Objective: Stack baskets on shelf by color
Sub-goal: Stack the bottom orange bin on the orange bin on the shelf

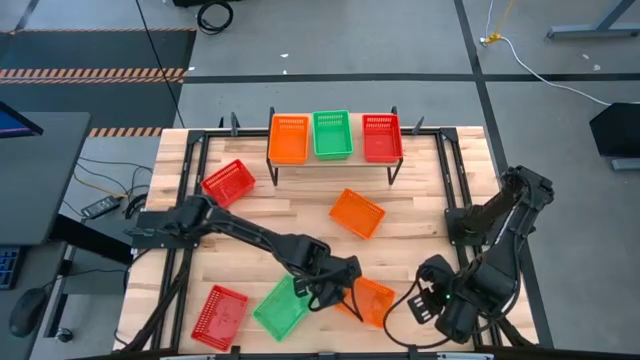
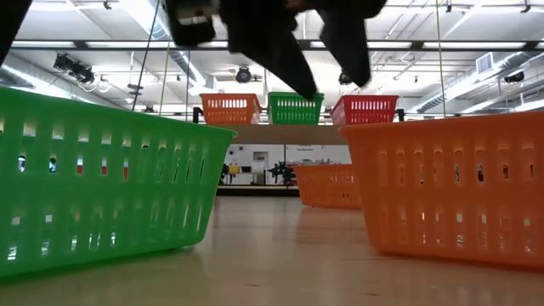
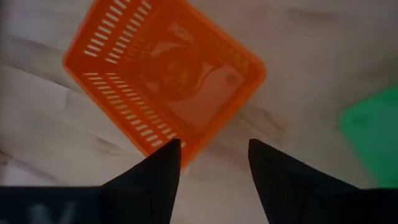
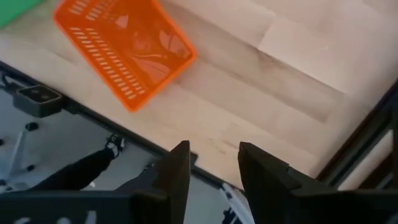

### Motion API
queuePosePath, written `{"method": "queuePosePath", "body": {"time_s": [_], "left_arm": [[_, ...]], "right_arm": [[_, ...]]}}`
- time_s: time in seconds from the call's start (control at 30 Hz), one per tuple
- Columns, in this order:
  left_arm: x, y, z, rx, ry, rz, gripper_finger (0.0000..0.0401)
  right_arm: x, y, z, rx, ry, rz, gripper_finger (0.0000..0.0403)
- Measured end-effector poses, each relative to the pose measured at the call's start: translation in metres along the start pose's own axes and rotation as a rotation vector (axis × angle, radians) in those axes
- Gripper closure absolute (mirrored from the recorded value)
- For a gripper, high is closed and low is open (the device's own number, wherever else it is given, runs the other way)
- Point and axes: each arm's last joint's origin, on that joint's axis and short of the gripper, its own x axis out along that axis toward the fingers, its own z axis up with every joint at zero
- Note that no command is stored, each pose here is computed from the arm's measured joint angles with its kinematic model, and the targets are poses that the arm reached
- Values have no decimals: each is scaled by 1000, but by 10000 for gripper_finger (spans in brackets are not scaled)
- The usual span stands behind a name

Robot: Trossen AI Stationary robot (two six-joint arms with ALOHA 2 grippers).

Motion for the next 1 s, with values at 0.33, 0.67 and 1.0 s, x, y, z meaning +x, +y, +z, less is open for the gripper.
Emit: {"method": "queuePosePath", "body": {"time_s": [0.33,0.67,1.0], "left_arm": [[34,-6,5,49,60,25,238],[52,-15,10,85,63,6,247],[70,-19,12,57,104,31,286]], "right_arm": [[0,6,-2,16,42,47,260],[-1,5,-11,-20,39,91,260],[-4,6,-25,-25,46,192,260]]}}
